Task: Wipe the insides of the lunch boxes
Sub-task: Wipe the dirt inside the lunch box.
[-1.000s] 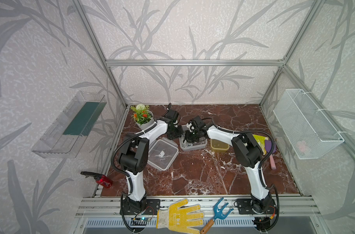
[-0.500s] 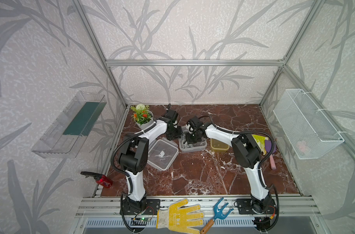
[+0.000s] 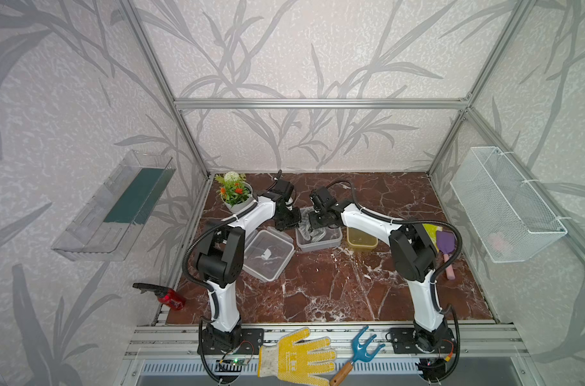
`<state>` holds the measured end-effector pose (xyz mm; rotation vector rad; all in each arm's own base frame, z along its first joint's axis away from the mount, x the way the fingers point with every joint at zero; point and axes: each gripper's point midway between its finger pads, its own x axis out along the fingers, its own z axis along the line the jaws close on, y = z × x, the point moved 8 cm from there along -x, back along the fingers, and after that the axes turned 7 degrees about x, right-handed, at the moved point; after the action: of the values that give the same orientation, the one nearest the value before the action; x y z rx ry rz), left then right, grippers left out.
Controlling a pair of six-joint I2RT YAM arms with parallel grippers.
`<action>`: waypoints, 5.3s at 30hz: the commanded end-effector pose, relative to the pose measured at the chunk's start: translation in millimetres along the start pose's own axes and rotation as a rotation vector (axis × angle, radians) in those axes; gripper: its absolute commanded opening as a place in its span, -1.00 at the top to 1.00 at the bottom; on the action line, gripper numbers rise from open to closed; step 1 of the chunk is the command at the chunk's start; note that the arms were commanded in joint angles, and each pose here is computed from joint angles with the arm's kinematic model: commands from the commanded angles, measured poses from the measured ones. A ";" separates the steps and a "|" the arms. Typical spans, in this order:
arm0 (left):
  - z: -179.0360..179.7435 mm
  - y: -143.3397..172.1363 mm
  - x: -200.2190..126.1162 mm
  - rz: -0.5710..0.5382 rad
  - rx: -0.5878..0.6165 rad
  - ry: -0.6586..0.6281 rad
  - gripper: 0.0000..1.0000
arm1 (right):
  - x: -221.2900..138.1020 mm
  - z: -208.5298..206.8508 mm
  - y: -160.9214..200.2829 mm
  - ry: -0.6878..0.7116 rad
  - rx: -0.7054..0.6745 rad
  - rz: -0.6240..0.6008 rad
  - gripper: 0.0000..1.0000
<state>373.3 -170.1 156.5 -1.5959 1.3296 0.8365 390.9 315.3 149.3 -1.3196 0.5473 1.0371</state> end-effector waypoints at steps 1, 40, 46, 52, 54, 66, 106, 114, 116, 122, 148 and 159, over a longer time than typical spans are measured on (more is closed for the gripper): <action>-7.6 0.6 -4.9 0.024 0.028 0.019 0.83 | 6.5 -2.6 -10.7 0.049 0.015 -0.045 1.00; 3.3 13.0 6.5 -0.003 -0.002 0.008 0.53 | 11.6 -18.0 -36.4 0.508 -0.382 -0.076 1.00; 5.9 8.0 6.5 -0.008 -0.009 0.003 0.60 | -3.3 -30.2 -32.7 0.601 -0.461 -0.040 1.00; 12.7 2.2 -3.5 -0.037 -0.027 -0.002 0.60 | -3.7 -41.3 -13.7 0.582 -0.503 0.096 1.00; 13.0 0.0 -6.1 -0.047 -0.029 0.003 0.60 | -6.5 -42.0 -5.5 0.547 -0.509 0.143 1.00; 5.2 -8.5 1.2 -0.059 -0.029 0.071 0.60 | -15.2 -29.6 36.5 0.251 -0.473 0.430 1.00; -5.5 -1.6 10.1 -0.021 -0.006 0.129 0.65 | 40.0 -48.4 18.2 0.472 -0.304 0.199 0.99; -4.1 -3.4 5.0 -0.035 -0.005 0.120 0.65 | 27.3 -56.7 40.4 0.441 -0.419 0.365 0.96; -4.0 -3.8 3.3 -0.038 -0.007 0.120 0.65 | 22.4 -56.5 45.7 0.412 -0.432 0.401 0.95; -3.1 -5.8 1.2 -0.046 -0.008 0.118 0.65 | 18.7 -52.4 69.2 0.264 -0.444 0.519 0.95; -1.6 12.4 -9.9 -0.053 0.004 0.114 0.65 | 46.1 29.0 11.6 -0.288 -0.077 0.376 0.97; 8.4 1.1 -23.6 -0.094 -0.026 0.084 0.65 | 34.7 -4.9 56.0 -0.111 -0.265 0.536 0.98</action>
<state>364.9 -157.1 150.4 -1.6998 1.3449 0.7998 387.0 337.3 102.7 -1.2245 0.5686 1.5678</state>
